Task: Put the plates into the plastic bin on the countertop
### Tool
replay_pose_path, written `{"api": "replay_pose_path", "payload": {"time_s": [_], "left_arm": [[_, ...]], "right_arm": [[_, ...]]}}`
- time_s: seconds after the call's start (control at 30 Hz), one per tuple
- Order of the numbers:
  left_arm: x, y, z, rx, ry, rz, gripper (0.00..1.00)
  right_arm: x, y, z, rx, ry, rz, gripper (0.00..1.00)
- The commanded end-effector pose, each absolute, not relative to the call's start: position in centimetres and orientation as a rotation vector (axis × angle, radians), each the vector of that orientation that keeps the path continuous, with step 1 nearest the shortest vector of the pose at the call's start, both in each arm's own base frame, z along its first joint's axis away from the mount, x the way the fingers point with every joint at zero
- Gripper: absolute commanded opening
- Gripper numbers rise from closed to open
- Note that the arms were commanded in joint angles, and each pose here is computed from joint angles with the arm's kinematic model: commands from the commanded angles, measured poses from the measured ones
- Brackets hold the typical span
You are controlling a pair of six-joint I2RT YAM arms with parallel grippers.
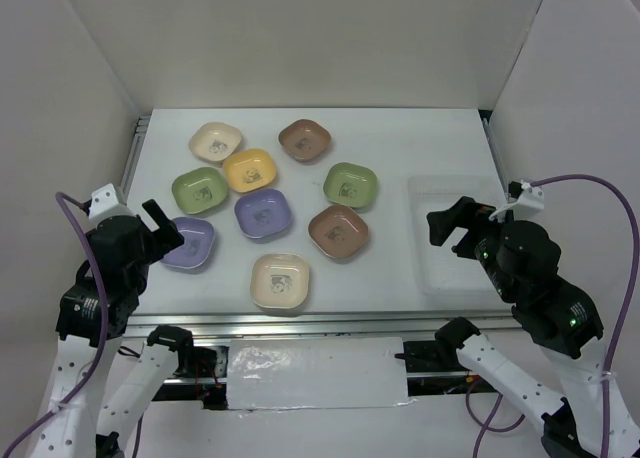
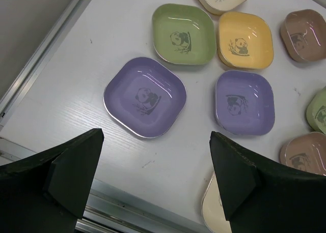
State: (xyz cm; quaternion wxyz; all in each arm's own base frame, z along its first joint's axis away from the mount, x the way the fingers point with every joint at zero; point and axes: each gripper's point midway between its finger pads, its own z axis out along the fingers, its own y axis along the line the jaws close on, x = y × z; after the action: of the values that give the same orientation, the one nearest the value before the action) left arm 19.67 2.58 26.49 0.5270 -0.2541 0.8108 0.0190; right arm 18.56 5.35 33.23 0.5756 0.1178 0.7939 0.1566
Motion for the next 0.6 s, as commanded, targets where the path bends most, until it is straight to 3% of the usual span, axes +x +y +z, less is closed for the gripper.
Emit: {"api": "replay_pose_path", "payload": {"time_s": [0.0, 0.3, 0.57], "left_arm": [[19.9, 3.0, 27.2, -0.639, 1.894, 0.051, 0.99], [19.9, 3.2, 27.2, -0.651, 1.879, 0.047, 0.99], [20.0, 3.8, 27.3, -0.675, 1.864, 0.049, 0.99]], "right_arm": [[18.6, 5.0, 33.5, 0.296, 1.852, 0.349, 1.0], [19.7, 8.2, 33.4, 0.202, 1.873, 0.462, 1.0], [24.4, 22.1, 31.9, -0.111, 1.972, 0.781, 1.0]]}}
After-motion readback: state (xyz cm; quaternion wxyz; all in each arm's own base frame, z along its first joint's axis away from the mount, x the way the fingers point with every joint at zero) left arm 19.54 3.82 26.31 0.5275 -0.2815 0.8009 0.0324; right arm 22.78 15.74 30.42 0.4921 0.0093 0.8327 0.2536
